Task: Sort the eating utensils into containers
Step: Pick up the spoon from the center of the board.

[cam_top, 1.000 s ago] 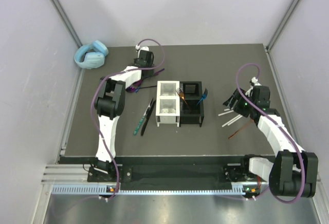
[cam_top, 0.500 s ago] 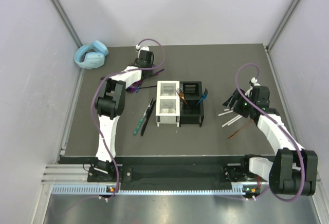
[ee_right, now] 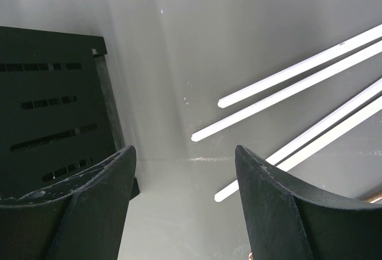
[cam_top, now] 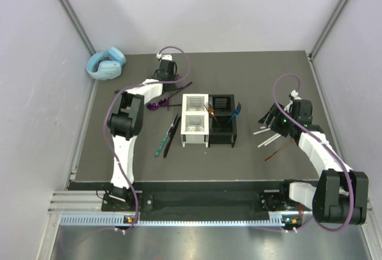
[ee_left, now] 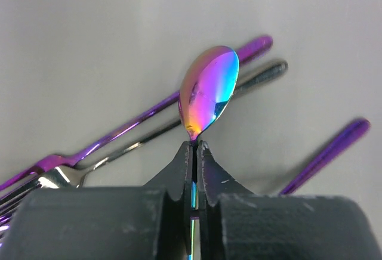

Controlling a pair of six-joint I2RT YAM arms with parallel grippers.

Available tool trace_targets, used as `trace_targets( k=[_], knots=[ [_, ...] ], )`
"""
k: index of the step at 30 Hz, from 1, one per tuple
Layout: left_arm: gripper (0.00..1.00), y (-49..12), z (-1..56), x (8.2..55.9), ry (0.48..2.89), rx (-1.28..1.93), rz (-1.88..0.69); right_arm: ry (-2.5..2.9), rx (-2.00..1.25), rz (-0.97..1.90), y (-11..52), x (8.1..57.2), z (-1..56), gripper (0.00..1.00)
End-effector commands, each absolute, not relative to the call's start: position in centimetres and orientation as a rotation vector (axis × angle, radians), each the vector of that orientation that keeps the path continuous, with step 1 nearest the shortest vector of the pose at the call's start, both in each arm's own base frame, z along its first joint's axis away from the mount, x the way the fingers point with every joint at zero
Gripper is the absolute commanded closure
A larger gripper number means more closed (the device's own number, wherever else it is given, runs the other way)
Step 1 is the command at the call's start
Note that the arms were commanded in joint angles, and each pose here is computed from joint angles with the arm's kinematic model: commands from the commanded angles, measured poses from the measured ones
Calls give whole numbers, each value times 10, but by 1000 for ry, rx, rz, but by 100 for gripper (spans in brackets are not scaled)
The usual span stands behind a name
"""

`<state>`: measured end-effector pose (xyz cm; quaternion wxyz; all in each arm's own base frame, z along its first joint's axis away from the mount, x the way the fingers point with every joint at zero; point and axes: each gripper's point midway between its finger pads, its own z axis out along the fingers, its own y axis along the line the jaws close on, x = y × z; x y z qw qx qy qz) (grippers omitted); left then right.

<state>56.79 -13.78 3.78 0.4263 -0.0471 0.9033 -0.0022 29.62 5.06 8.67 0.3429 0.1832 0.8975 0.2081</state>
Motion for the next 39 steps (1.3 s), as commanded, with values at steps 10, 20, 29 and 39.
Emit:
trace_targets(
  k=[10, 20, 29, 39],
  knots=[
    [100, -156, 128, 536, 2106, -50, -242, 2299, 457, 559, 52, 303, 91, 32],
    [100, -170, 135, 496, 1983, -25, -331, 2302, 459, 562, 52, 301, 90, 32],
    [100, -168, 139, 474, 1866, -113, -316, 2301, 453, 564, 53, 300, 91, 32],
    [100, -151, 195, 469, 1744, -165, -257, 2301, 455, 560, 52, 300, 92, 32]
  ],
)
